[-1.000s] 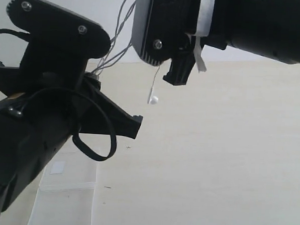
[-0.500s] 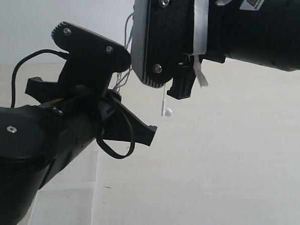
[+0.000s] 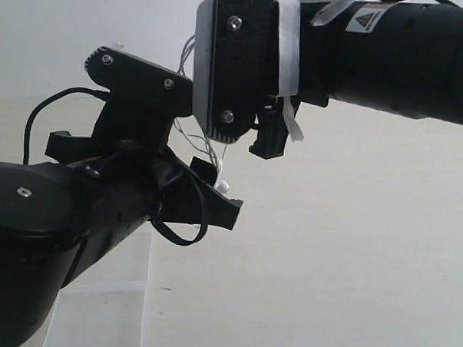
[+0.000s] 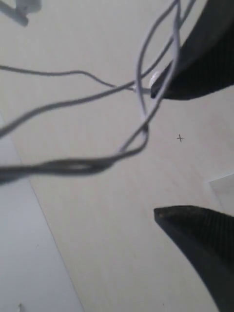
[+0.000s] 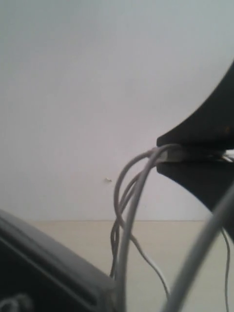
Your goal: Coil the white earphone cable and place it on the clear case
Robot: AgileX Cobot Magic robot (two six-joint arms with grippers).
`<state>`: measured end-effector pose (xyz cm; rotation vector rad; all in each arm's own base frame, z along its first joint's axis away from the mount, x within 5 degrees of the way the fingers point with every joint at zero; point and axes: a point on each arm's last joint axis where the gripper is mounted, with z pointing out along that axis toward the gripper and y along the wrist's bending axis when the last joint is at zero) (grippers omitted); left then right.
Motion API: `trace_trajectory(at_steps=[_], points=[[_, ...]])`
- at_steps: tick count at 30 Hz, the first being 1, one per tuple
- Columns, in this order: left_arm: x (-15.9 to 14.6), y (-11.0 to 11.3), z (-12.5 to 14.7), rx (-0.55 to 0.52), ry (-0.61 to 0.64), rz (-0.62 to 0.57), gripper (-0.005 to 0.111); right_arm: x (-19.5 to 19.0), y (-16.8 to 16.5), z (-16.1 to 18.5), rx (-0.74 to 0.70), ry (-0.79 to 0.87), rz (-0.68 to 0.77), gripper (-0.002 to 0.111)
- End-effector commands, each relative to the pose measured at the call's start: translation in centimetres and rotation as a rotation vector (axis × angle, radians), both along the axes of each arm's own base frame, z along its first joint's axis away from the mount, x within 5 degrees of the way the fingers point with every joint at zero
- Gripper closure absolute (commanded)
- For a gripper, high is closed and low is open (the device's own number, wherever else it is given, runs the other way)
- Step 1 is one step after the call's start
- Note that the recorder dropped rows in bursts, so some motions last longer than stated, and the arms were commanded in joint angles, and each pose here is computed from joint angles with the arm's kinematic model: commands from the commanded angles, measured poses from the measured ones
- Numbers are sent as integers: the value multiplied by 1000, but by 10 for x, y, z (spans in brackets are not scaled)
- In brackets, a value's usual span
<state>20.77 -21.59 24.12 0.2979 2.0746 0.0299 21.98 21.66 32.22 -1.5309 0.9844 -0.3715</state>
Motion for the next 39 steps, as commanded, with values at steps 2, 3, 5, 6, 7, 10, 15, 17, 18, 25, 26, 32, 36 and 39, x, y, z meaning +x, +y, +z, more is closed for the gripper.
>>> trace_trajectory(at_steps=[2, 3, 5, 6, 7, 10, 15, 17, 18, 25, 26, 32, 36, 39], points=[[-1, 1, 0, -5, -2, 11, 45, 9, 2, 1, 43, -68, -52, 108], [-2, 1, 0, -4, -3, 10, 45, 10, 2, 0, 43, -71, -55, 108], [-2, 0, 0, -4, -3, 8, 45, 11, 2, 0, 21, -95, -53, 108], [-2, 1, 0, -3, -4, 10, 45, 12, 3, -1, 20, -103, -61, 108], [-2, 1, 1, -1, -5, 13, 45, 14, 2, 0, 24, -121, -72, 108], [-1, 4, 2, 14, -20, 44, 45, 19, 2, -3, 15, -145, -109, 108], [1, 15, 6, 76, -68, 145, 54, 35, -4, -11, 16, -193, -280, 108], [1, 21, 8, 138, -92, 181, 72, 35, -5, -11, 24, -184, -290, 108], [2, 28, 11, 221, -121, 235, 87, 35, -5, -12, 27, -178, -291, 108], [38, 93, 10, 460, -63, 445, 107, 30, 11, -8, 19, -32, -148, 108], [48, 105, 2, 422, -20, 426, 107, 30, 14, -3, 23, -16, -117, 108], [74, 167, -25, 225, 126, 441, 107, 13, 34, 3, 1, 68, 44, 108], [84, 194, -30, 78, 160, 411, 107, -10, 55, 3, -2, 62, 131, 108], [88, 213, -32, 13, 167, 426, 107, -27, 69, 1, -5, 60, 188, 108]])
